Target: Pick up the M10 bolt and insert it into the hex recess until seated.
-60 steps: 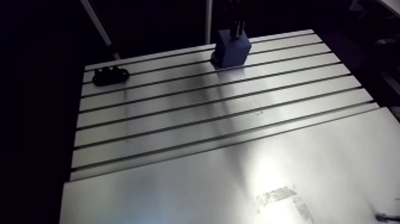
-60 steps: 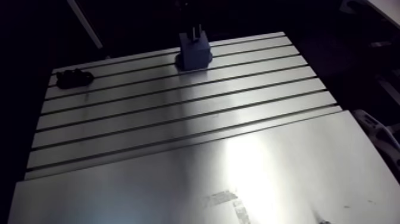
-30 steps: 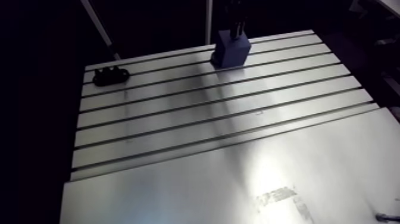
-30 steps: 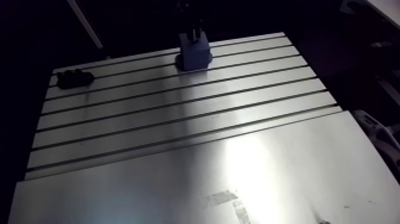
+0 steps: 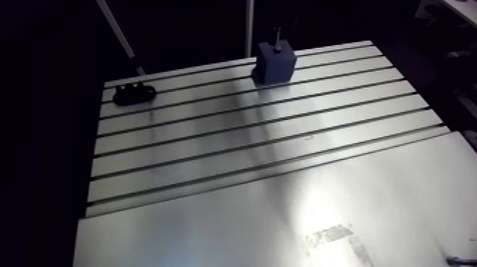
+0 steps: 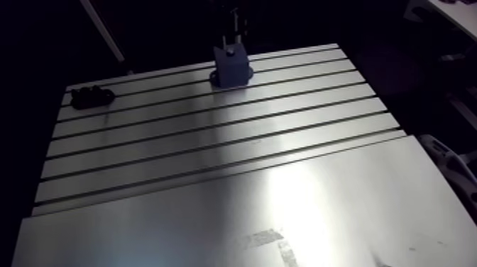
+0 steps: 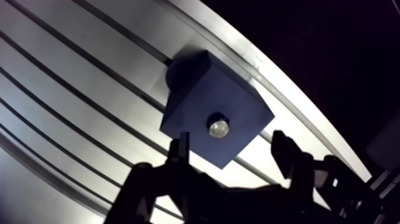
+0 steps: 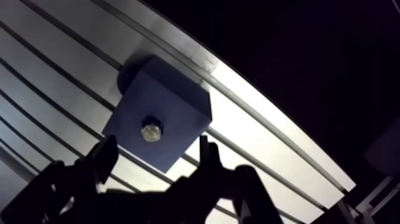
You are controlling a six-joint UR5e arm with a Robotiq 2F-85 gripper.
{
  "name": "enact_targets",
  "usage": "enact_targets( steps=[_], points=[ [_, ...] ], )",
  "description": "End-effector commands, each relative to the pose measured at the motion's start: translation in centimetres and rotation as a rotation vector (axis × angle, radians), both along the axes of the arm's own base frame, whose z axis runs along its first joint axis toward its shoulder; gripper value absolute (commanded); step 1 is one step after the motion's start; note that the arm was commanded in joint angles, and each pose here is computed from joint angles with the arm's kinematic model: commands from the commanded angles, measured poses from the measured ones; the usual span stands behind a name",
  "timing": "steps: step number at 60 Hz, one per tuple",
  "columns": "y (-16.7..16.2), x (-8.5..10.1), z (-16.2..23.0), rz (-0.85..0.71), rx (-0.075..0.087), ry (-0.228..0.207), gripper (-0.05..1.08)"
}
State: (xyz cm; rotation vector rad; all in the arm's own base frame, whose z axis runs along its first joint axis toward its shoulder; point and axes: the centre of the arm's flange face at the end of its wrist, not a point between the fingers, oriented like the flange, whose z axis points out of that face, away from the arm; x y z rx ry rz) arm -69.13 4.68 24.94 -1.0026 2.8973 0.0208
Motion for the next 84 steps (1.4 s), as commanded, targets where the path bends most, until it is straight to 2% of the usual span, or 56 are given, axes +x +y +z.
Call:
enact_targets(
  steps=[1, 8, 11, 13, 20, 21, 25, 28, 29, 30, 31, 32, 33, 34, 35, 37, 39, 40, 43, 48, 53, 65, 74, 79, 84],
  points=[
    [0.1, 0.0, 1.3, -0.063, 0.008, 0.025, 0.03],
    [0.2, -0.1, 1.7, -0.124, 0.013, 0.031, 0.04],
    [0.3, 0.0, 1.8, -0.177, 0.017, 0.021, 0.04],
    [0.2, 0.3, 1.6, -0.242, 0.017, -0.014, 0.09],
    [-0.1, 0.9, 2.1, -0.371, 0.026, -0.074, 0.21],
    [0.1, 1.1, 2.2, -0.416, 0.03, -0.093, 0.29],
    [0.1, 1.3, 2.7, -0.486, 0.04, -0.119, 0.33],
    [0.0, 1.4, 3.0, -0.532, 0.039, -0.13, 0.45],
    [0.0, 1.4, 3.0, -0.532, 0.039, -0.13, 0.45],
    [-0.2, 1.4, 3.0, -0.544, 0.042, -0.132, 0.52],
    [-0.2, 1.4, 3.0, -0.544, 0.042, -0.132, 0.52],
    [-0.3, 1.4, 3.1, -0.553, 0.043, -0.132, 0.61],
    [-0.3, 1.4, 3.1, -0.553, 0.043, -0.132, 0.61],
    [-0.4, 1.4, 3.4, -0.565, 0.041, -0.125, 0.71],
    [-0.4, 1.4, 3.4, -0.565, 0.041, -0.125, 0.71],
    [-0.7, 1.4, 3.9, -0.599, 0.046, -0.111, 0.9],
    [-0.7, 1.4, 3.9, -0.599, 0.046, -0.111, 0.9],
    [-0.7, 1.4, 3.9, -0.614, 0.052, -0.104, 0.96],
    [-0.6, 1.1, 3.9, -0.631, 0.053, -0.084, 1.01],
    [-0.5, 0.8, 3.7, -0.628, 0.051, -0.054, 1.04],
    [-0.5, 0.3, 3.6, -0.619, 0.04, -0.013, 1.05],
    [-0.8, -0.1, 2.3, -0.612, 0.043, -0.023, 1.06],
    [-0.8, -0.1, 2.1, -0.616, 0.034, -0.027, 1.07],
    [-0.7, 0.1, 1.9, -0.616, 0.04, -0.03, 1.08],
    [-0.7, 0.0, 1.9, -0.618, 0.039, -0.027, 1.08]
  ],
)
